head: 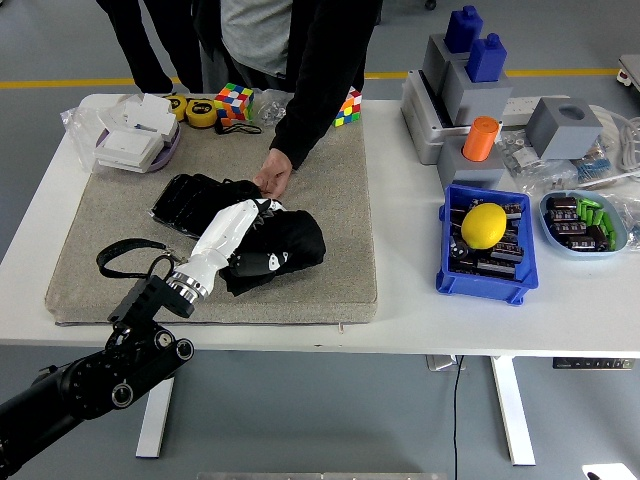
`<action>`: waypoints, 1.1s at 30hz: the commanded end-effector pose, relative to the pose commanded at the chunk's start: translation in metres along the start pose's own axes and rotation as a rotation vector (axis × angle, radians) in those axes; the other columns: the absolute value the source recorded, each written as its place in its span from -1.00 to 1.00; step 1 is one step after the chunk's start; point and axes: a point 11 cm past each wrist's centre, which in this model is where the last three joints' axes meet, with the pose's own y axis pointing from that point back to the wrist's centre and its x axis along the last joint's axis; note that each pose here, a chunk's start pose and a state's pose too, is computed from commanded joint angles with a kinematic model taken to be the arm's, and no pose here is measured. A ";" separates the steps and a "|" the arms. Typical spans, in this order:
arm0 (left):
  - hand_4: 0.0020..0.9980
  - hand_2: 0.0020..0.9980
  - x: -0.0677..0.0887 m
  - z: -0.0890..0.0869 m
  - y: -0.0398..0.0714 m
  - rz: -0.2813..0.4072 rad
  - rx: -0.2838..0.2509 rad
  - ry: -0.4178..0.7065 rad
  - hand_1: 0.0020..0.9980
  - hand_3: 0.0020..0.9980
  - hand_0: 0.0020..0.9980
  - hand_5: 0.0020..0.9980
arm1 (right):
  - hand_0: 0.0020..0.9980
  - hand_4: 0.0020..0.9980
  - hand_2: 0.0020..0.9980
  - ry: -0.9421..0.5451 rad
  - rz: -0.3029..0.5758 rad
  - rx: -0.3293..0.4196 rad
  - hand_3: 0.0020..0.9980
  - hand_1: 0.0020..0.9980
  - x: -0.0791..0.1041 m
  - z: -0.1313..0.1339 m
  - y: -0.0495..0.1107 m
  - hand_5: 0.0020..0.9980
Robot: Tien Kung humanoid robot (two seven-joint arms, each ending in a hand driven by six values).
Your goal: Pick the rag up,wipe the panel,place it on the desk
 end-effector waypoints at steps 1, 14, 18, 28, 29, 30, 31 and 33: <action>0.34 -0.30 -0.001 0.001 0.000 -0.001 -0.004 0.001 -0.38 0.10 -0.53 -1.00 | 0.18 0.82 -0.04 0.000 0.000 0.001 0.04 0.13 0.000 0.000 0.000 -0.28; 0.34 -0.30 0.030 -0.023 -0.009 0.091 0.057 -0.074 -0.39 0.10 -0.54 -1.00 | 0.18 0.82 -0.04 -0.001 0.000 -0.001 0.04 0.13 0.000 0.000 0.000 -0.28; 0.34 -0.30 0.039 -0.037 -0.008 0.113 0.097 -0.090 -0.39 0.10 -0.54 -1.00 | 0.18 0.82 -0.04 -0.001 -0.001 0.002 0.04 0.13 0.000 -0.001 0.000 -0.28; 0.34 -0.30 0.079 -0.067 -0.008 0.230 0.181 -0.101 -0.39 0.10 -0.53 -1.00 | 0.18 0.82 -0.04 -0.004 0.000 0.002 0.04 0.13 -0.001 -0.001 0.000 -0.28; 0.34 -0.30 0.083 -0.070 -0.008 0.243 0.192 -0.101 -0.39 0.10 -0.53 -1.00 | 0.18 0.82 -0.04 -0.004 0.000 0.002 0.04 0.13 -0.001 -0.001 0.000 -0.28; 0.34 -0.30 0.086 -0.072 -0.008 0.250 0.199 -0.101 -0.39 0.10 -0.53 -1.00 | 0.18 0.82 -0.04 -0.004 0.000 0.002 0.04 0.13 -0.001 -0.001 0.000 -0.28; 0.34 -0.30 0.092 -0.077 -0.007 0.266 0.215 -0.104 -0.39 0.10 -0.53 -1.00 | 0.18 0.82 -0.04 -0.004 0.000 0.002 0.04 0.13 -0.001 -0.001 0.000 -0.28; 0.35 -0.30 0.099 -0.084 -0.006 0.280 0.240 -0.109 -0.39 0.10 -0.54 -1.00 | 0.18 0.82 -0.04 -0.003 0.000 0.001 0.04 0.13 0.000 0.000 0.000 -0.28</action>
